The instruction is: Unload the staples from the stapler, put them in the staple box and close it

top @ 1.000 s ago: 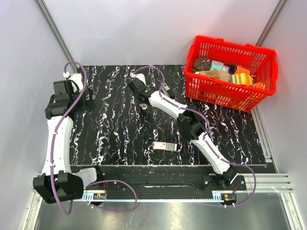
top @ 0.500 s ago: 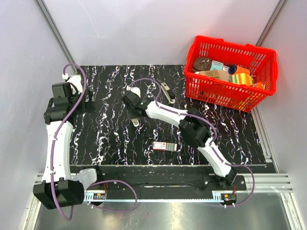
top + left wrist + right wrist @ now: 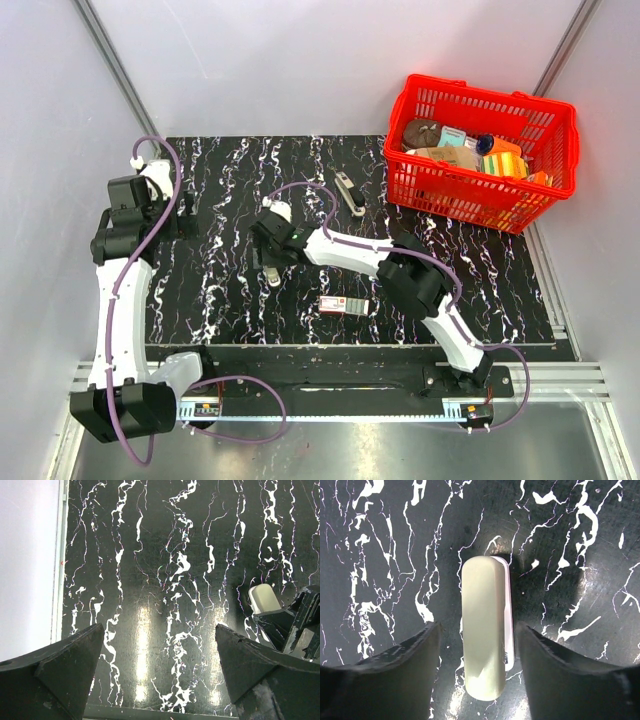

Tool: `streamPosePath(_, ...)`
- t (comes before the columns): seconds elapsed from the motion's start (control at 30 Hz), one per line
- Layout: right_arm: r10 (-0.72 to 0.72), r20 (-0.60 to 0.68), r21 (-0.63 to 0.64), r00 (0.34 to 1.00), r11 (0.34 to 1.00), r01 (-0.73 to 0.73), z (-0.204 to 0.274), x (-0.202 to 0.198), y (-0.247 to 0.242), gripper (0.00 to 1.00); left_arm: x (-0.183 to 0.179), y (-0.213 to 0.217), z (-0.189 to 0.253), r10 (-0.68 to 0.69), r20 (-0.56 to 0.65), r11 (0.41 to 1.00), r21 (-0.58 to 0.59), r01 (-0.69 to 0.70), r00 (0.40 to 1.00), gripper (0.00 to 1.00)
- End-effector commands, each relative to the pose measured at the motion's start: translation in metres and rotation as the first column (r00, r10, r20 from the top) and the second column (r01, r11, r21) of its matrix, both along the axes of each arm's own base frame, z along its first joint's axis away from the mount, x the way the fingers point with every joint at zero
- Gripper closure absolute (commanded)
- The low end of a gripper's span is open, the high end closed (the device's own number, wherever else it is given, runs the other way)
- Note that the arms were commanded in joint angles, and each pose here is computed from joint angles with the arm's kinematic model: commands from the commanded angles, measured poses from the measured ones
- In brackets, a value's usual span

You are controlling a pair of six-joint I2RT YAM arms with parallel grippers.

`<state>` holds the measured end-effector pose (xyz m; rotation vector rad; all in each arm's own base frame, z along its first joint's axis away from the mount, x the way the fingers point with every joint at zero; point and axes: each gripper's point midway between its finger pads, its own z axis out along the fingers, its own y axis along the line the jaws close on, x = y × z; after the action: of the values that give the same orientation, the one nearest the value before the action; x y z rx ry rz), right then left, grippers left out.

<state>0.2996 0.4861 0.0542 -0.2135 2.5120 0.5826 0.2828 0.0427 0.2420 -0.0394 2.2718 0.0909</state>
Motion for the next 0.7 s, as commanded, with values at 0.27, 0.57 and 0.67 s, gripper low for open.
streamPosePath(0.27,0.065,0.140,-0.071,0.988,0.996,-0.056,0.053,-0.008,0.004,0.23,-0.007,0.000,0.003,-0.016,0.023,1.000,0.018,0.015,1.000,0.01)
streamPosePath(0.57,0.139,0.129,-0.242,0.982,0.965,-0.105,0.026,-0.031,0.003,0.29,-0.007,-0.001,0.001,-0.027,0.023,1.000,0.017,0.026,0.999,0.01)
streamPosePath(0.67,0.146,0.129,-0.236,0.981,0.965,-0.113,0.026,-0.033,0.008,0.30,-0.008,-0.001,0.000,-0.028,0.024,0.999,0.021,0.027,0.999,0.01)
